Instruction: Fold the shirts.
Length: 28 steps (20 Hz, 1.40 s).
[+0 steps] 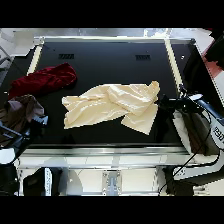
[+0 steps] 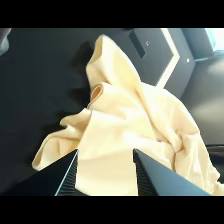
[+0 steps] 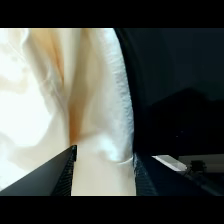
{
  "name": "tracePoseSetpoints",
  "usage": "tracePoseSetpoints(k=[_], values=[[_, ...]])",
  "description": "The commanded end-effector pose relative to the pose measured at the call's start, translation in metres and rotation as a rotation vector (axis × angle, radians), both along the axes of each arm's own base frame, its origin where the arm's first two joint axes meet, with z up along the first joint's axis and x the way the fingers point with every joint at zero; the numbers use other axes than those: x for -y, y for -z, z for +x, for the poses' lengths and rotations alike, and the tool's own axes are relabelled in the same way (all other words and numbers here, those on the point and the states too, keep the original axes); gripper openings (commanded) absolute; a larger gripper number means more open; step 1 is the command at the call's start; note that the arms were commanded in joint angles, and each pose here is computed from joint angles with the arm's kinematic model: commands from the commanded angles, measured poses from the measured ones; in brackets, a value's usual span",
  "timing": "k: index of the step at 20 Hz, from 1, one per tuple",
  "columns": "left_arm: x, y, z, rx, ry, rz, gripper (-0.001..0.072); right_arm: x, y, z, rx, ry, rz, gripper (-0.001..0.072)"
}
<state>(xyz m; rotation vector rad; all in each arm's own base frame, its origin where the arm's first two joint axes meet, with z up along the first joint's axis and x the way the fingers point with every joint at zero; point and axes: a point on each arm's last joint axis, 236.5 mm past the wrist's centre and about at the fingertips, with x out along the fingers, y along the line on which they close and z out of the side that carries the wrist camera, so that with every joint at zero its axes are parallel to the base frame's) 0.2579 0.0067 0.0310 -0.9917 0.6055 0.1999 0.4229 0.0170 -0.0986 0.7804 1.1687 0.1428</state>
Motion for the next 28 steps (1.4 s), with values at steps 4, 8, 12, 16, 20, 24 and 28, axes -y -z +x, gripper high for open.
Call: tracePoseSetpoints(k=[4,8,12,16,20,24,28], values=[[0.008,0.017,-0.005,-0.037,-0.003,-0.061,0.0406,-0.011,0.001,0.0,-0.002,-0.023,0.003,0.0013],[0.016,0.043,-0.012,-0.088,-0.005,-0.119,0.0407,-0.019,-0.009,-0.001,0.002,-0.027,0.044,0.0014],[0.017,0.074,-0.004,-0.126,-0.074,-0.251,0.0408,-0.027,-0.025,-0.007,0.012,-0.06,0.069,0.0014],[0.034,0.092,0.006,-0.141,0.054,-0.248,0.0408,-0.027,-0.044,-0.005,0.056,-0.065,0.057,0.0014],[0.057,0.123,0.001,-0.232,0.169,-0.237,0.0407,-0.027,-0.058,-0.003,0.091,-0.067,0.047,0.0014],[0.051,0.136,0.008,-0.252,0.126,-0.214,0.0405,-0.027,-0.071,-0.002,0.122,-0.068,0.037,0.0014],[0.054,0.131,0.026,-0.226,0.159,-0.147,0.0344,-0.027,-0.076,-0.002,0.134,-0.069,0.034,0.0015]])
